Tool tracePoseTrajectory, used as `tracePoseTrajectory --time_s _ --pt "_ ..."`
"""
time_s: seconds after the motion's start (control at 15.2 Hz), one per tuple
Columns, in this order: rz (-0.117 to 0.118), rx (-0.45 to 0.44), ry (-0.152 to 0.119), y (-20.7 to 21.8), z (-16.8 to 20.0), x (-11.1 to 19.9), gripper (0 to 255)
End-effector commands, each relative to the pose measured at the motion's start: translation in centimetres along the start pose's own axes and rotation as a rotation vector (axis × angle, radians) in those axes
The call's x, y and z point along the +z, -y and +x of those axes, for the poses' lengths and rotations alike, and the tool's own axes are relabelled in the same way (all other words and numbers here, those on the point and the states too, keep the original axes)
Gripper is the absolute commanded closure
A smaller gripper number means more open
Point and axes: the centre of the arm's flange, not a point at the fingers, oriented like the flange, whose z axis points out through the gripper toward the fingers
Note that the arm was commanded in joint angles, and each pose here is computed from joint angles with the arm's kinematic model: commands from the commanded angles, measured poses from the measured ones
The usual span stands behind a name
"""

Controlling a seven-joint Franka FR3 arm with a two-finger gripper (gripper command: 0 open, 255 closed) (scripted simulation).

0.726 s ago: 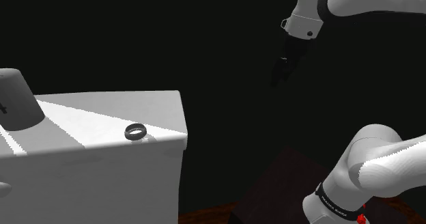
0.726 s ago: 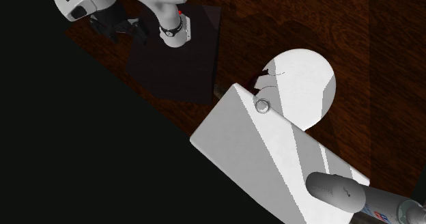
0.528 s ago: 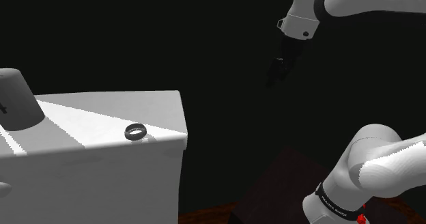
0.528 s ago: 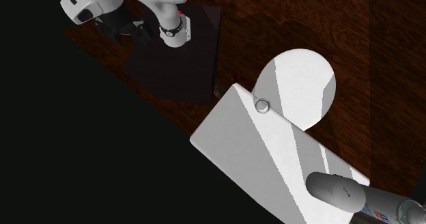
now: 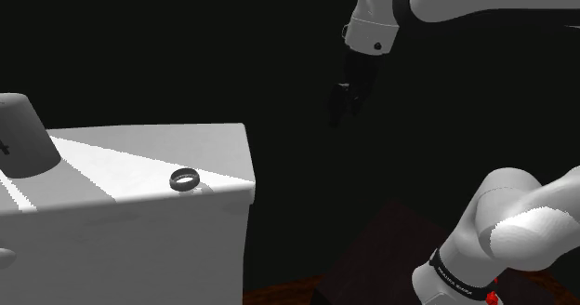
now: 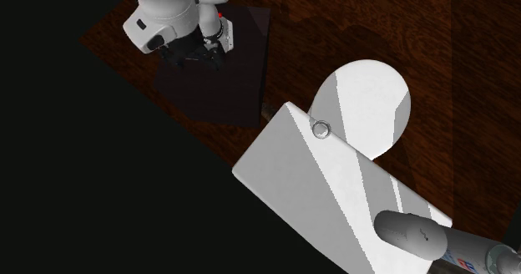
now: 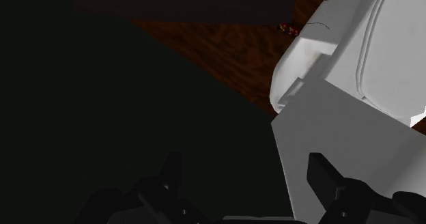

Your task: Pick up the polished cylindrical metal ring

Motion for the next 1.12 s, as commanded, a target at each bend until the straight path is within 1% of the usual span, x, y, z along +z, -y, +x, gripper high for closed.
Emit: tracePoseTrajectory --time_s 0.0,1.06 --pt "-0.001 -0.005 0.004 2.4 1.1 0.2 0" --pt "-0.019 -0.054 0.033 22.6 8.3 1.4 0"
